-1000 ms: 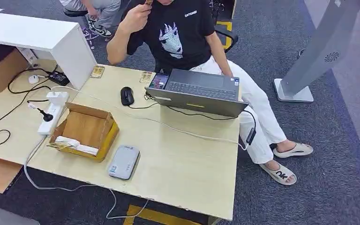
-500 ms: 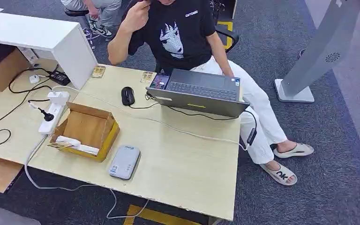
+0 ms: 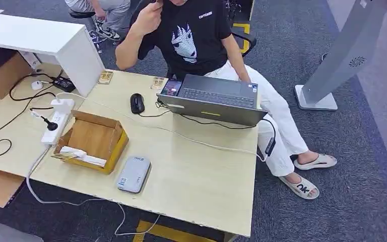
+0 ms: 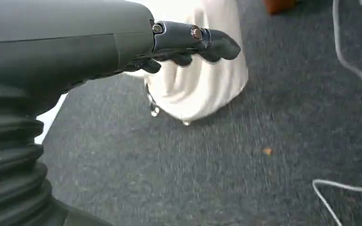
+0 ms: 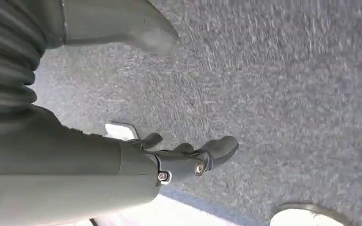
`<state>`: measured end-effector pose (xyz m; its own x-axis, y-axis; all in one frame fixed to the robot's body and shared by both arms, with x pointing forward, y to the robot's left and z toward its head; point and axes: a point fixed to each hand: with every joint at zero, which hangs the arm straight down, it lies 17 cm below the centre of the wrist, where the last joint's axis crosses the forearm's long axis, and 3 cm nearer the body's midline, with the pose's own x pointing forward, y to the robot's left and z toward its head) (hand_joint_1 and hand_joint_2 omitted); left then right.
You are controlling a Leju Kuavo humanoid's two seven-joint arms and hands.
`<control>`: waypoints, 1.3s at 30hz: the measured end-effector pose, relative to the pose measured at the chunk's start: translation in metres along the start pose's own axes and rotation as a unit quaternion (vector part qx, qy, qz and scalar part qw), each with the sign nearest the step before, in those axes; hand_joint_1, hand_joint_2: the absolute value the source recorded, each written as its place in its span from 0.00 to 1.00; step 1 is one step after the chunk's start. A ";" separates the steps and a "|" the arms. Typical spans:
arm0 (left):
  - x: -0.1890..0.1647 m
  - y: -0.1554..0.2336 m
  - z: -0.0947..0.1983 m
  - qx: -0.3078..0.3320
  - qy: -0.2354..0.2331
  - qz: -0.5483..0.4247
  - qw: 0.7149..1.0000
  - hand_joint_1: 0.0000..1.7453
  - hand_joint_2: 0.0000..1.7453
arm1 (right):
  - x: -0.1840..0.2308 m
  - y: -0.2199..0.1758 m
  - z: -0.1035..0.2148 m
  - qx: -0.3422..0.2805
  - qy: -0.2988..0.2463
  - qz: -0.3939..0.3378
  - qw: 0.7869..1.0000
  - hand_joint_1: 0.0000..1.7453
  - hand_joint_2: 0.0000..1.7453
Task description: Pass the card to the sensor for recognition and then transmit it.
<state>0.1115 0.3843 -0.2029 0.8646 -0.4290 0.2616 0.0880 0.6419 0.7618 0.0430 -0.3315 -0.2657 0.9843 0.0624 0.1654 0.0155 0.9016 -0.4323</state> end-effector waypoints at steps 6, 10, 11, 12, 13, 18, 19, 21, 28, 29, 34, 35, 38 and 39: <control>0.008 -0.026 -0.004 -0.034 -0.022 -0.082 0.996 0.00 1.00 | 0.006 0.016 0.002 0.010 -0.007 0.037 0.999 0.00 1.00; 0.020 -0.033 -0.005 -0.043 -0.044 -0.105 0.993 0.00 1.00 | 0.024 0.019 0.003 -0.012 -0.041 0.118 0.992 0.00 1.00; 0.020 -0.038 -0.004 -0.055 -0.040 -0.091 0.994 0.00 1.00 | 0.029 0.022 0.004 -0.013 -0.049 0.125 0.991 0.00 1.00; 0.018 -0.042 -0.003 -0.066 -0.031 -0.071 0.995 0.00 1.00 | 0.031 0.026 0.005 -0.008 -0.050 0.120 0.991 0.00 1.00; 0.017 -0.047 -0.001 -0.076 -0.024 -0.054 0.995 0.00 1.00 | 0.031 0.031 0.007 -0.003 -0.050 0.116 0.992 0.00 1.00; 0.007 -0.068 0.012 -0.122 0.010 -0.006 0.992 0.00 1.00 | 0.035 0.033 0.009 -0.013 -0.057 0.138 0.989 0.00 1.00; 0.005 -0.072 0.015 -0.134 0.020 0.009 0.991 0.00 1.00 | 0.039 0.034 0.009 -0.016 -0.064 0.149 0.987 0.00 1.00; 0.001 -0.076 0.019 -0.144 0.035 0.031 0.989 0.00 1.00 | 0.043 0.037 0.010 -0.014 -0.073 0.170 0.983 0.00 1.00; 0.007 -0.067 0.017 -0.127 0.021 0.028 0.991 0.00 1.00 | 0.048 0.047 0.013 0.001 -0.082 0.188 0.979 0.00 1.00; 0.007 -0.065 0.017 -0.124 0.018 0.029 0.992 0.00 1.00 | 0.048 0.047 0.013 0.003 -0.082 0.189 0.978 0.00 0.00; 0.008 -0.060 0.014 -0.114 0.013 0.035 0.993 0.00 1.00 | 0.047 0.048 0.013 0.008 -0.075 0.174 0.982 0.00 0.00; 0.007 -0.059 0.014 -0.112 0.013 0.035 0.993 0.00 1.00 | 0.047 0.048 0.013 0.008 -0.075 0.174 0.982 0.00 0.00; 0.006 -0.058 0.014 -0.110 0.014 0.036 0.993 0.00 1.00 | 0.047 0.048 0.013 0.008 -0.075 0.174 0.982 0.00 0.00; 0.006 -0.057 0.014 -0.110 0.015 0.037 0.993 0.00 1.00 | 0.047 0.048 0.013 0.008 -0.075 0.174 0.982 0.00 0.00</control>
<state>0.1049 0.3359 -0.2368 0.8864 -0.3586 0.2927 0.1261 0.7954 0.5928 0.0875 -0.2794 -0.2672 0.8921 0.4297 0.1398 -0.3213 0.8208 -0.4724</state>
